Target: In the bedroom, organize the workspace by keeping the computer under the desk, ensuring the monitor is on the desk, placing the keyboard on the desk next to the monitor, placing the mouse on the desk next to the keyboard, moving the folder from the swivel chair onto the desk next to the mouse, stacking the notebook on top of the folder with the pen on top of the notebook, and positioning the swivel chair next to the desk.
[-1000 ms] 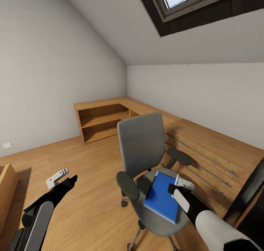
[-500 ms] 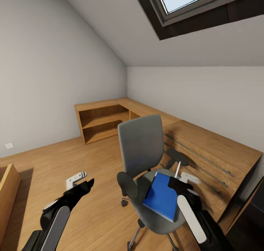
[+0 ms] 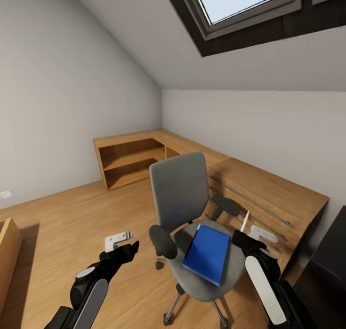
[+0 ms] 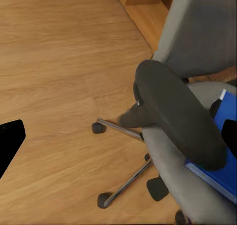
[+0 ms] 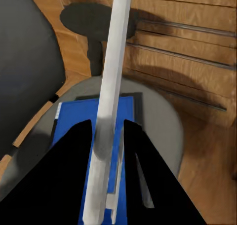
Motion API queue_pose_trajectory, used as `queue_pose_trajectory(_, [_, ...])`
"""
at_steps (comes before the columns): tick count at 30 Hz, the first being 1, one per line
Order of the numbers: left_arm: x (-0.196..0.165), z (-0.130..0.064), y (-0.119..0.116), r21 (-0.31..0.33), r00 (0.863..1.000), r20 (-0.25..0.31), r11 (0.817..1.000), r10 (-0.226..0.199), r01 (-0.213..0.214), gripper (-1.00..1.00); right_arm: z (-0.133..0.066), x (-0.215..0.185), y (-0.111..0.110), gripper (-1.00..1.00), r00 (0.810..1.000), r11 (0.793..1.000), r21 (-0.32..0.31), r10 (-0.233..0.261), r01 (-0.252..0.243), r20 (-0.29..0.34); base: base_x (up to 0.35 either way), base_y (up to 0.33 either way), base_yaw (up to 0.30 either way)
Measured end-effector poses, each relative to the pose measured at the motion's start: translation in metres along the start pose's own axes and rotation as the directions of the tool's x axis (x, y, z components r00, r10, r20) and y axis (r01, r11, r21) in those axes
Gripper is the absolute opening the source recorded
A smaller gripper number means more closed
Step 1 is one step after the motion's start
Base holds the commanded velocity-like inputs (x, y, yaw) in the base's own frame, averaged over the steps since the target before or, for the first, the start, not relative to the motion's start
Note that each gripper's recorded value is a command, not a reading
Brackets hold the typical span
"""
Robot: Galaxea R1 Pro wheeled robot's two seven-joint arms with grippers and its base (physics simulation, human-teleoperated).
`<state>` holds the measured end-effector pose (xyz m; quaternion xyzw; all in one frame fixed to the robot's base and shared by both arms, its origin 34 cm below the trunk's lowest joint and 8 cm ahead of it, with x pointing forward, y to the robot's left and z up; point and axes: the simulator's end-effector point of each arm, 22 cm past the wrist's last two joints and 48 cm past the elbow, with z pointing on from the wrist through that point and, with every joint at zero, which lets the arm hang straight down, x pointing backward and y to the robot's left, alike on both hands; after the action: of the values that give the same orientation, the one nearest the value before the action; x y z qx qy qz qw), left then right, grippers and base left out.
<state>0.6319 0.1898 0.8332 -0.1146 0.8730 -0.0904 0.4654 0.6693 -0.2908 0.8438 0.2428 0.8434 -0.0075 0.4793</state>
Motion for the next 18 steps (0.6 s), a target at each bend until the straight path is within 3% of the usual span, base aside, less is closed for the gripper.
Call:
queue_pose_trajectory(5, [0.001,-0.001,-0.003,0.005,1.000,-0.006,1.000,0.003,-0.003,1.00,0.003,-0.011,-0.023,-1.00,0.999,0.998,0.042,0.046,-0.047,0.009,-0.001,0.000,-0.098])
queue_pose_trajectory(10, [0.006,0.000,-0.007,0.012,1.000,-0.016,1.000,0.013,-0.013,1.00,0.005,-0.015,-0.032,-1.00,0.998,0.996,0.059,0.065,-0.066,0.013,0.015,-0.030,-0.009])
queue_pose_trajectory(18, [0.009,0.001,-0.008,0.013,1.000,-0.022,1.000,0.016,-0.016,1.00,0.006,-0.019,-0.044,-1.00,0.996,0.993,0.082,0.086,-0.088,0.022,0.120,-0.243,-0.068])
